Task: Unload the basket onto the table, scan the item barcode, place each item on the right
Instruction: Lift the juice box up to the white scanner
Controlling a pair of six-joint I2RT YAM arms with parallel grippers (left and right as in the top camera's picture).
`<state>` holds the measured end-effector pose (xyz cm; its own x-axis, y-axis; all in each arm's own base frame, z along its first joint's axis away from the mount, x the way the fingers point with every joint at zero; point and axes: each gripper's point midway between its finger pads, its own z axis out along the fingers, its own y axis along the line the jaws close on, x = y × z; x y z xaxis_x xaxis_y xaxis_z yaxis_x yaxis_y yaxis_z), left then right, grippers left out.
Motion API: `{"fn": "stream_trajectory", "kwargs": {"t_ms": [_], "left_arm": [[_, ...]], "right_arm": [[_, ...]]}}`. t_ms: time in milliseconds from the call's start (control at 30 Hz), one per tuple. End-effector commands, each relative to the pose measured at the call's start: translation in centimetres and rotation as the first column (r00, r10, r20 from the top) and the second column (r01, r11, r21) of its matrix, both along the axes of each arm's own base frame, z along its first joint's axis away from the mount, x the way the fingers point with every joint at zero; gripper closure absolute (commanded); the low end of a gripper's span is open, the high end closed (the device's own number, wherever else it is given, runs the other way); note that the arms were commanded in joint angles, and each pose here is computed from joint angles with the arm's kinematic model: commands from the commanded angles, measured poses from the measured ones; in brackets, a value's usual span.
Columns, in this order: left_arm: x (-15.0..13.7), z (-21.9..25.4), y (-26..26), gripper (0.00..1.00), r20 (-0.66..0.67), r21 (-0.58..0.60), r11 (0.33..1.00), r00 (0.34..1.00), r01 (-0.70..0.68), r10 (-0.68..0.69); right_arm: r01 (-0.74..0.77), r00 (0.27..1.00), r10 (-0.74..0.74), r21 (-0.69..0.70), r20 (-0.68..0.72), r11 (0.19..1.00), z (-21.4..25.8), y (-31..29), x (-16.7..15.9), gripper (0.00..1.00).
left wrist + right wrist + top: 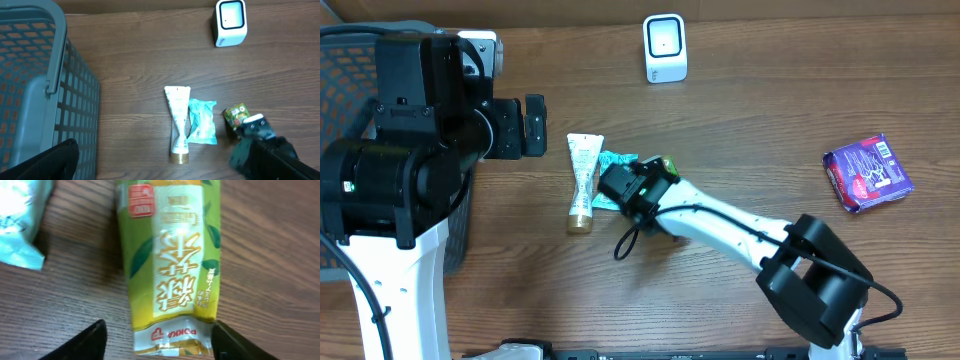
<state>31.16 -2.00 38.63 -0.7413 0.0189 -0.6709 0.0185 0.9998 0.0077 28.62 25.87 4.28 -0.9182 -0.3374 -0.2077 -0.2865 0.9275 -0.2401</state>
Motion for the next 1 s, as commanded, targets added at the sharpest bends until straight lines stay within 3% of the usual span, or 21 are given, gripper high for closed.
{"fn": "stream_trajectory", "kwargs": {"t_ms": [0, 67, 133, 300, 533, 667, 767, 867, 967], "left_arm": [[0.0, 0.3, 0.3, 0.0, 0.01, 0.006, 1.0, 1.0, -0.004, 0.004], [0.0, 0.3, 0.3, 0.0, 0.011, 0.006, 1.0, 1.0, -0.004, 0.004], [0.0, 0.3, 0.3, 0.0, 0.01, 0.006, 1.0, 1.0, -0.004, 0.004], [0.0, 0.3, 0.3, 0.0, 0.011, 0.006, 1.0, 1.0, -0.004, 0.004], [0.0, 0.3, 0.3, 0.0, 0.011, 0.006, 1.0, 1.0, -0.004, 0.004], [0.0, 0.3, 0.3, 0.0, 0.01, 0.006, 1.0, 1.0, -0.004, 0.004], [0.0, 0.3, 0.3, 0.0, 0.011, 0.006, 1.0, 1.0, -0.004, 0.004], [0.0, 0.3, 0.3, 0.0, 0.01, 0.006, 1.0, 1.0, -0.004, 0.004], [0.0, 0.3, 0.3, 0.0, 0.01, 0.006, 1.0, 1.0, -0.004, 0.004]], "right_arm": [[0.062, 0.998, -0.054, 0.205, -0.043, 0.977, 3.6, 0.9, 2.0, 0.22], [0.099, 0.994, -0.086, 0.247, -0.063, 0.964, 4.1, 0.1, 2.8, 0.03], [0.097, 0.989, -0.059, 0.295, -0.133, 0.951, 3.6, -0.9, 3.4, 0.0], [-0.025, 0.962, 0.114, 0.334, -0.248, 0.942, 0.6, -0.6, 1.8, 0.05], [-0.065, 0.959, 0.126, 0.239, -0.253, 0.969, -1.6, -0.2, 0.8, 0.15], [-0.046, 0.961, 0.095, 0.187, -0.259, 0.981, -2.8, -1.3, 0.7, 0.39], [-0.038, 0.967, 0.079, 0.168, -0.242, 0.985, -2.8, -1.6, 1.1, 0.42], [-0.037, 0.968, 0.078, 0.172, -0.239, 0.984, -2.8, -1.5, 1.2, 0.71], [-0.035, 0.969, 0.077, 0.176, -0.234, 0.984, -2.8, -1.4, 1.3, 0.88]]}}
